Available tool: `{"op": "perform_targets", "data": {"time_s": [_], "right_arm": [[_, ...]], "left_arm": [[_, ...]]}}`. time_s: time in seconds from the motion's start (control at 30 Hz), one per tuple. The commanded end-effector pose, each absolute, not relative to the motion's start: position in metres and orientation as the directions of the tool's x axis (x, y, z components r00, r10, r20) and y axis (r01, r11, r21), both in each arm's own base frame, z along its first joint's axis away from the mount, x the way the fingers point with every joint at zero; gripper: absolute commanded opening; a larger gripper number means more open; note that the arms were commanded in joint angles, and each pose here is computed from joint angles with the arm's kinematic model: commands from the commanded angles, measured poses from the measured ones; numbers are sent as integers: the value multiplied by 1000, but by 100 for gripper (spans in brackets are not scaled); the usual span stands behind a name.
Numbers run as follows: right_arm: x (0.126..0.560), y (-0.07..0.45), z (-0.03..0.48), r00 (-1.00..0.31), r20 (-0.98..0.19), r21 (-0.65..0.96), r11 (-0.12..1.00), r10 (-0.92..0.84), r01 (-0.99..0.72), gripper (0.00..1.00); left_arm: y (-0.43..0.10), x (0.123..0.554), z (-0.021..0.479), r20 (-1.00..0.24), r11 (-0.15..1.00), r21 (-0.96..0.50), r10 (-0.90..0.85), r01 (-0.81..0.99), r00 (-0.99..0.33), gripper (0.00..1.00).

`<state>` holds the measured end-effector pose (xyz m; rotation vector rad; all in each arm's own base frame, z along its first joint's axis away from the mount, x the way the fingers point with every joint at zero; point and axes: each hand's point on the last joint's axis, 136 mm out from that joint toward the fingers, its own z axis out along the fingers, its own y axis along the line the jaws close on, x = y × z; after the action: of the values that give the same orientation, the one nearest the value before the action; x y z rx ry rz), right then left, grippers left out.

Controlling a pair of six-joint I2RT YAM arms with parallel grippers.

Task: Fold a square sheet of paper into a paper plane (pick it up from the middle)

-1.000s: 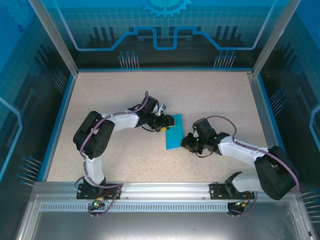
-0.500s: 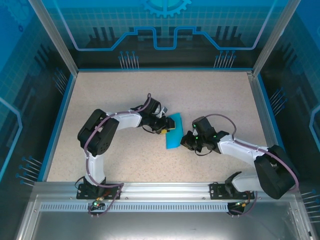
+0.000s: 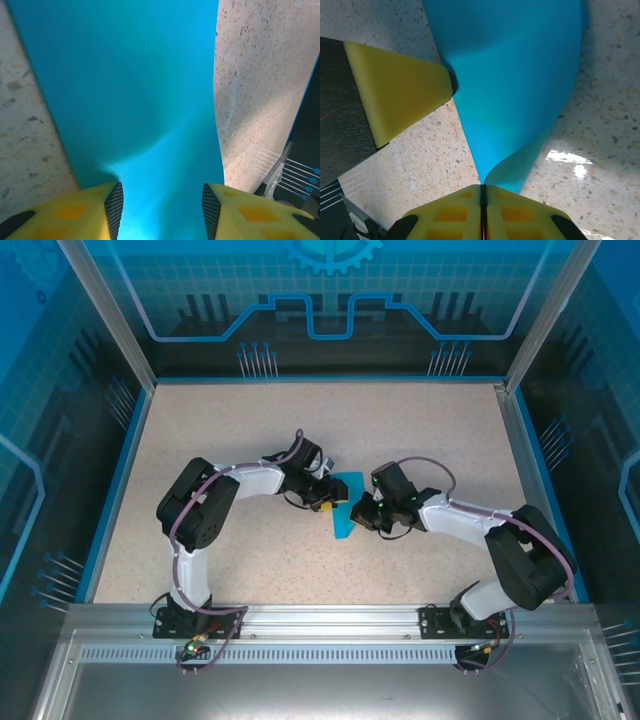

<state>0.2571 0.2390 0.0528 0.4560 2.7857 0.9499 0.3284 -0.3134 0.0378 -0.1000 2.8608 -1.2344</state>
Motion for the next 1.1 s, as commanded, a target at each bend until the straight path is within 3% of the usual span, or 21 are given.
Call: {"op": "perform_targets", "data": {"time_s": [0.0,0.13,0.5,1.07], "right_arm": [[264,249,58,-945,-77,631,749,317,200,9],[270,251,56,-942,-86,627,752,325,203,9],[287,264,47,-947,-89,630,754,308,186,9],[299,278,38,-964,-88,624,768,253,145,8]], "left_arm": [[-318,333,43,-30,690,-724,-45,-10,-999,48],[-309,340,50,-73,717,-697,-97,-19,-993,42],[-266,329,54,-148,778,-619,-245,-103,-958,42],[-279,284,62,-90,617,-786,-184,-43,-979,32]]}}
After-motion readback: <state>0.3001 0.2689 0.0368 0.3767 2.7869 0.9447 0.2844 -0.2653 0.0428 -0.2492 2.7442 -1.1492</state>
